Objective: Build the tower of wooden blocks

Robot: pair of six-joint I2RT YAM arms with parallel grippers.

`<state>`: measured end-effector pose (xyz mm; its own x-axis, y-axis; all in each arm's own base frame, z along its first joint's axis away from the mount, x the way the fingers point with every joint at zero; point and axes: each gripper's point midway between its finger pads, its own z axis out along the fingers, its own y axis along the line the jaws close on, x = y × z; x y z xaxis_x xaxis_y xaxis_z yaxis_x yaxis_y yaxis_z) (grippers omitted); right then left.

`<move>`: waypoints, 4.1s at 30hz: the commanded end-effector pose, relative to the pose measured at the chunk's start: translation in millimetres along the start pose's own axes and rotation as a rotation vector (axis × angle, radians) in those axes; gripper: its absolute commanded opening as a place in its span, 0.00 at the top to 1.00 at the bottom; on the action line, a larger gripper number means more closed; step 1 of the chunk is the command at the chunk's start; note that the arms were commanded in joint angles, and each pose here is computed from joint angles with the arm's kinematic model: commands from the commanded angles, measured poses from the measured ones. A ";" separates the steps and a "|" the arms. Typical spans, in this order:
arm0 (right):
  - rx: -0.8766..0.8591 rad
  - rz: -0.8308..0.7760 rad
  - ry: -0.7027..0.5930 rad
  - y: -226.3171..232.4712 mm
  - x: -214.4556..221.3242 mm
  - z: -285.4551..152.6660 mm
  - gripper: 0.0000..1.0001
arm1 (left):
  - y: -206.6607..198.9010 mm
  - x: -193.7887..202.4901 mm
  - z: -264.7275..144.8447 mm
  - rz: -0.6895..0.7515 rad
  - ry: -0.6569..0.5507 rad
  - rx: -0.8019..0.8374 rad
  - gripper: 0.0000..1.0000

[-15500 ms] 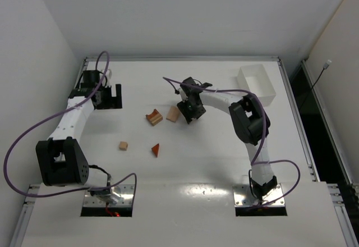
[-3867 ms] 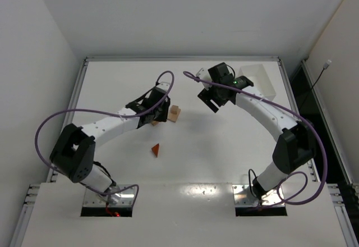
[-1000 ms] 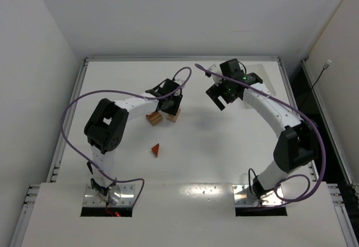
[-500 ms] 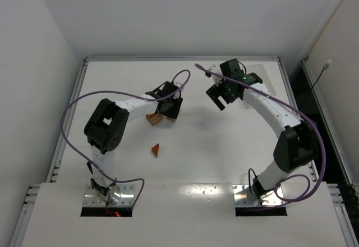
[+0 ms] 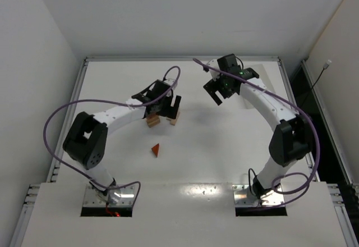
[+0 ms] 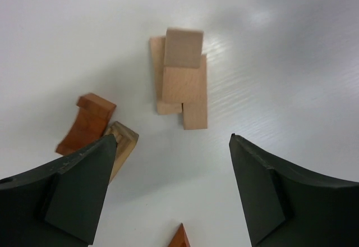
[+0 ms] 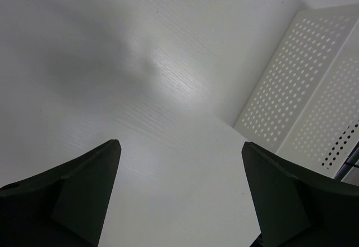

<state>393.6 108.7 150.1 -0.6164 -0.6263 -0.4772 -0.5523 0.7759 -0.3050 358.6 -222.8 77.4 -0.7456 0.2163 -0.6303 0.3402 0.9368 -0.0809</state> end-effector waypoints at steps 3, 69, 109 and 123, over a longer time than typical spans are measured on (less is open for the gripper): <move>0.032 0.050 -0.071 -15.8 -41.8 10.4 0.14 | -11.9 -79.7 -64.4 -0.006 -0.228 0.047 0.20; -0.470 -0.445 -0.137 177.1 -109.3 140.0 0.73 | 152.4 -67.0 -96.8 -0.330 -0.184 0.107 0.27; 0.123 0.021 -0.355 -12.3 -136.2 15.5 0.36 | 52.4 40.6 -85.9 0.199 0.084 0.330 0.50; 0.036 0.075 -0.288 -27.2 -79.2 -7.5 0.30 | 61.5 43.4 -21.9 0.362 0.186 0.285 0.47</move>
<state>463.6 135.2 195.9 -0.4647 -0.5520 -0.6924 -0.4728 0.8158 -0.3331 305.9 -142.7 48.5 -0.7136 0.5422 -0.4436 0.6661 0.7213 -0.1900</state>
